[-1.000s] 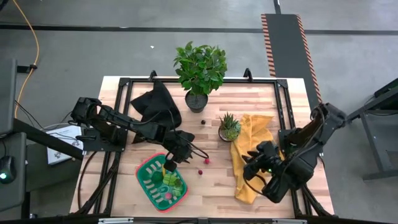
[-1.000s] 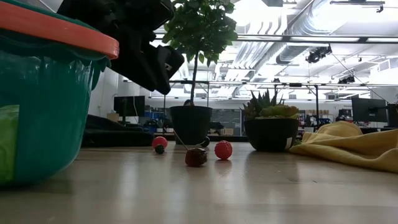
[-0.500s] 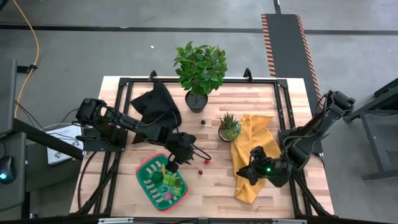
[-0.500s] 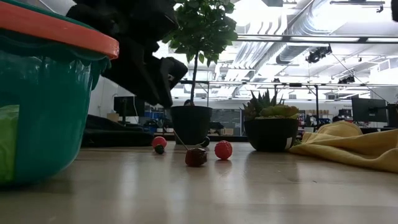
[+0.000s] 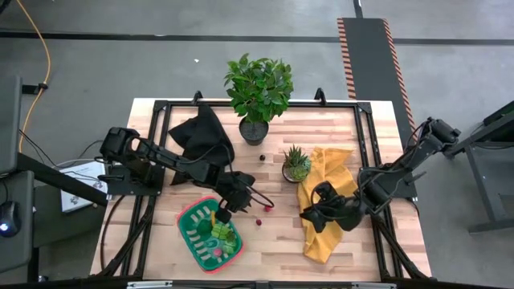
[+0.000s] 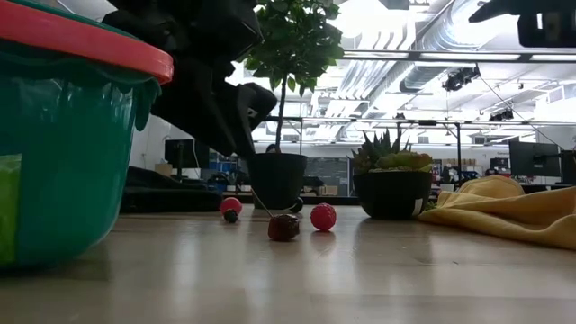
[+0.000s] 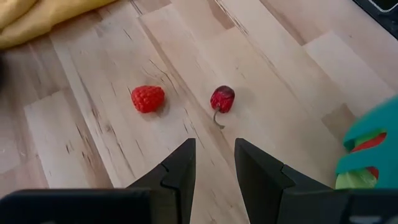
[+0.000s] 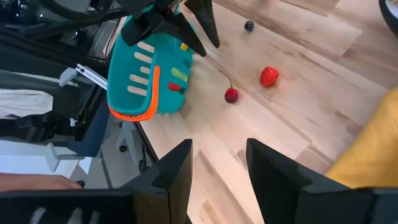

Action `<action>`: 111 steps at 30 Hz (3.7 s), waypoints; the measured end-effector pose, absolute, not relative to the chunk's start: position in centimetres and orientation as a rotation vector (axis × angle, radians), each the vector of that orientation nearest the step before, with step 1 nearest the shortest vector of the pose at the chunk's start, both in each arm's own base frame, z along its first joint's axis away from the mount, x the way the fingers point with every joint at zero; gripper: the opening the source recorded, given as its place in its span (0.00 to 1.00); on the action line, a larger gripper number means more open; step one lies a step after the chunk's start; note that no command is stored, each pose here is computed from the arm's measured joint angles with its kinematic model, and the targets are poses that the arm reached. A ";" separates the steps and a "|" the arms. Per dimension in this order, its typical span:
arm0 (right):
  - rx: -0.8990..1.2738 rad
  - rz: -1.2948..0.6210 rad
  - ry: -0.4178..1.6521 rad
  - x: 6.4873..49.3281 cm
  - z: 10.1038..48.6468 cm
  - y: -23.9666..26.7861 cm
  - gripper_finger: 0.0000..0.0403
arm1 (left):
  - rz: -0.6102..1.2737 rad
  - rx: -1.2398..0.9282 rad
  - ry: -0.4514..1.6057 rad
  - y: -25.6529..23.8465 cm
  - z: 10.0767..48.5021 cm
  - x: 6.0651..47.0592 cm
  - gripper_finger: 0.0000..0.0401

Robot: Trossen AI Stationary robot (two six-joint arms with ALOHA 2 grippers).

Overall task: Pick and placing Produce into tupperware
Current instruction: Put the bottom red cherry into the blue basket

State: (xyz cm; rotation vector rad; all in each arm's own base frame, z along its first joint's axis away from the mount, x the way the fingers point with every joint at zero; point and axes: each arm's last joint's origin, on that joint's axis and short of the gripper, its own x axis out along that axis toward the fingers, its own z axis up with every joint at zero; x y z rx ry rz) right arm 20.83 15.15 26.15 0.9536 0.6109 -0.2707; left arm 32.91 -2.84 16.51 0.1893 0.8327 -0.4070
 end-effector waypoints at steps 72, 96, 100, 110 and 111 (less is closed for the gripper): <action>0.775 -0.393 0.615 15.3 27.8 12.7 0.35 | -0.461 -0.093 1.254 -1.4 17.9 39.1 0.25; 0.753 -0.392 0.622 15.3 27.7 12.7 0.35 | -0.329 -0.340 1.229 -1.5 18.2 39.8 0.25; 0.748 -0.389 0.622 15.3 27.8 12.7 0.35 | -0.327 -0.343 1.233 -1.5 18.1 39.8 0.25; 0.735 -0.383 0.628 15.1 27.8 12.7 0.35 | -0.317 -0.289 1.140 -1.4 21.2 41.3 0.25; 0.735 -0.379 0.629 14.9 27.9 12.7 0.35 | -0.317 -0.289 1.138 -1.4 21.3 41.4 0.25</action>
